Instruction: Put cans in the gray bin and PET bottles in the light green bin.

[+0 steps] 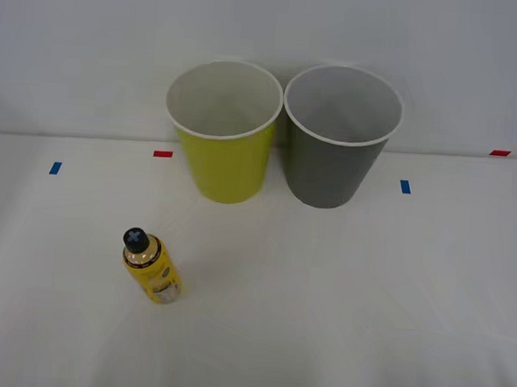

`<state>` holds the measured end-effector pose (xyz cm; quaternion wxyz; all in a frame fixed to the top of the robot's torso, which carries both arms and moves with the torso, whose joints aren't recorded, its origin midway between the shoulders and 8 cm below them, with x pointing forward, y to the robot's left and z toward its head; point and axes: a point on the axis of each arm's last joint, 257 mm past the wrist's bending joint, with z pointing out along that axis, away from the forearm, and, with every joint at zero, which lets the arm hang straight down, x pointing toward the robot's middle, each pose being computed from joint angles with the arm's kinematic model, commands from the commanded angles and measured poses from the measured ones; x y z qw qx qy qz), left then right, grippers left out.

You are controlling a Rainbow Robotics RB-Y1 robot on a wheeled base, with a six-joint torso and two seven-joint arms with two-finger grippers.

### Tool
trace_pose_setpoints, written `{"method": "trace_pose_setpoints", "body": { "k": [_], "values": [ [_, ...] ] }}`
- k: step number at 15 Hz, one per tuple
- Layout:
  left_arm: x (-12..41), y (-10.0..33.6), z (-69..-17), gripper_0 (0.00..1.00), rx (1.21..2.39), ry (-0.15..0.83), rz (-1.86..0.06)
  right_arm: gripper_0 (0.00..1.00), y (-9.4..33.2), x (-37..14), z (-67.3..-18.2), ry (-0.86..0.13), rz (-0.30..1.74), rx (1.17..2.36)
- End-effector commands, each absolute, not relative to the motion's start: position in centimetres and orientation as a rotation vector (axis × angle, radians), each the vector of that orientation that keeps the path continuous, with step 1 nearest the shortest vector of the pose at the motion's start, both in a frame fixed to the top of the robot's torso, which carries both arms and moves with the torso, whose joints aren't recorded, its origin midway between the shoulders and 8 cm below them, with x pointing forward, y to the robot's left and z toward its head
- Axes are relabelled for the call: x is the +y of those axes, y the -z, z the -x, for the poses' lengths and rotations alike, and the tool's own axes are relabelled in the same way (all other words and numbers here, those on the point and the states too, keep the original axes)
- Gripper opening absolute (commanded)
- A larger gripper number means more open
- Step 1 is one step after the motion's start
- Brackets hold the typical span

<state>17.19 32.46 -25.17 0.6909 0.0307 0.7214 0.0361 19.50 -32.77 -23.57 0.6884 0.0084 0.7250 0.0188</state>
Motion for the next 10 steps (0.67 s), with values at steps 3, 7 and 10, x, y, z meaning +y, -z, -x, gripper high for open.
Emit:
{"method": "trace_pose_setpoints", "body": {
  "k": [3,7,10],
  "values": [
    [32.2,25.8,-19.5,1.00,1.588,-0.006,-0.212,1.00,23.6,-32.8,-19.5,-0.042,-0.019,1.622],
    [30.4,27.3,-22.2,1.00,1.555,0.074,-0.330,1.00,23.6,-32.8,-19.5,-0.042,-0.019,1.622],
    [28.5,27.6,-24.3,1.00,1.511,0.131,-0.438,1.00,23.6,-32.8,-19.5,-0.042,-0.019,1.622]
  ]
}}
